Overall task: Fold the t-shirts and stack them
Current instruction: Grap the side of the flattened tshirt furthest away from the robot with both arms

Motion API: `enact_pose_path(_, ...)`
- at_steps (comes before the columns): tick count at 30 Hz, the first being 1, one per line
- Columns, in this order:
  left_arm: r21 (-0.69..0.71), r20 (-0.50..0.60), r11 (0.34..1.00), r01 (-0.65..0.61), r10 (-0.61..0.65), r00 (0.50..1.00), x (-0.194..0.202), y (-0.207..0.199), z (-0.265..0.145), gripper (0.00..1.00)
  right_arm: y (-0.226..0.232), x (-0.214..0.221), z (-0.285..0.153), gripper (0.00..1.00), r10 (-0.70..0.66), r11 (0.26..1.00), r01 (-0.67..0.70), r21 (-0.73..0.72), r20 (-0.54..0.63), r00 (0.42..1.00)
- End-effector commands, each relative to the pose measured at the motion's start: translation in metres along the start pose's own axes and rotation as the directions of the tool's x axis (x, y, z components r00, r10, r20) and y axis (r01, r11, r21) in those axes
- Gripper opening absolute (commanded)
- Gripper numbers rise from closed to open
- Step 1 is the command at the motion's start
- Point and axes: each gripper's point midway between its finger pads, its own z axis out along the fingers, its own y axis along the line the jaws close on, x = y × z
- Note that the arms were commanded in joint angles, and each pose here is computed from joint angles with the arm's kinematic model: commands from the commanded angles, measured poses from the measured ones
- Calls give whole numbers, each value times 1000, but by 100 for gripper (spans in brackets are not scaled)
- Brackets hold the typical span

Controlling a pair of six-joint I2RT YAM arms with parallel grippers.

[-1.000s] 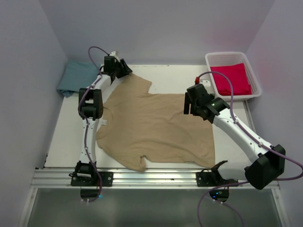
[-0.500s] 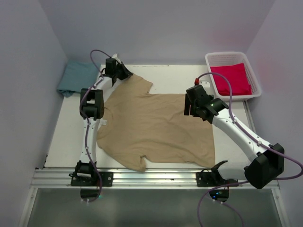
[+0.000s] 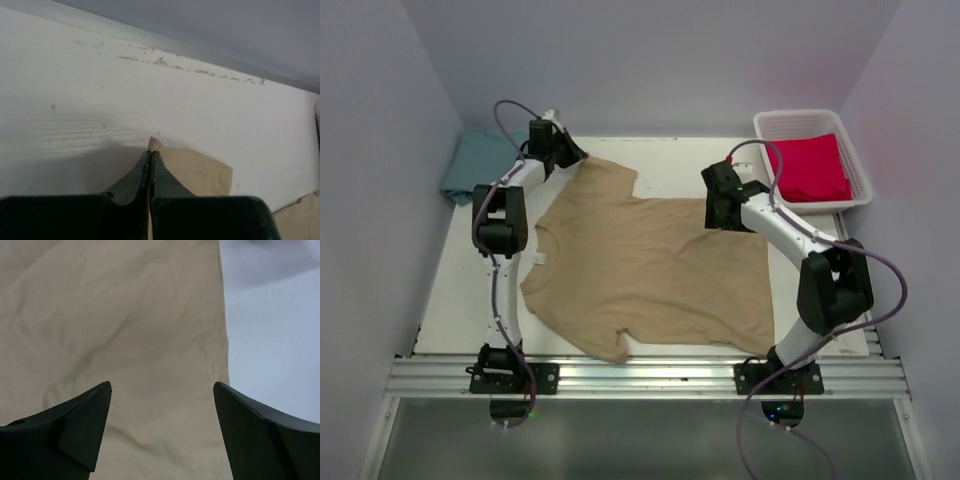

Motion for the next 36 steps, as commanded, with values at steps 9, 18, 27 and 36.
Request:
enact_pose_path(9,-62,167,998,-20,30,986,-91,18,-73,0,24,-87,78,81,114,993,-114,42,-9,993)
enact_pose_path(18,-64,170,998,12,-1,985,-94,31,-76,0,38,-118,124,78,119,993,-119,11,-19,993)
enact_pose_path(27,-63,154,998,24,-14,988,-87,34,-74,0,18,-127,156,74,129,987,-125,99,-42,991)
enact_pose_path(36,-60,146,997,38,-29,989,-83,36,-75,0,2,-109,180,68,188,975,-175,134,-96,977)
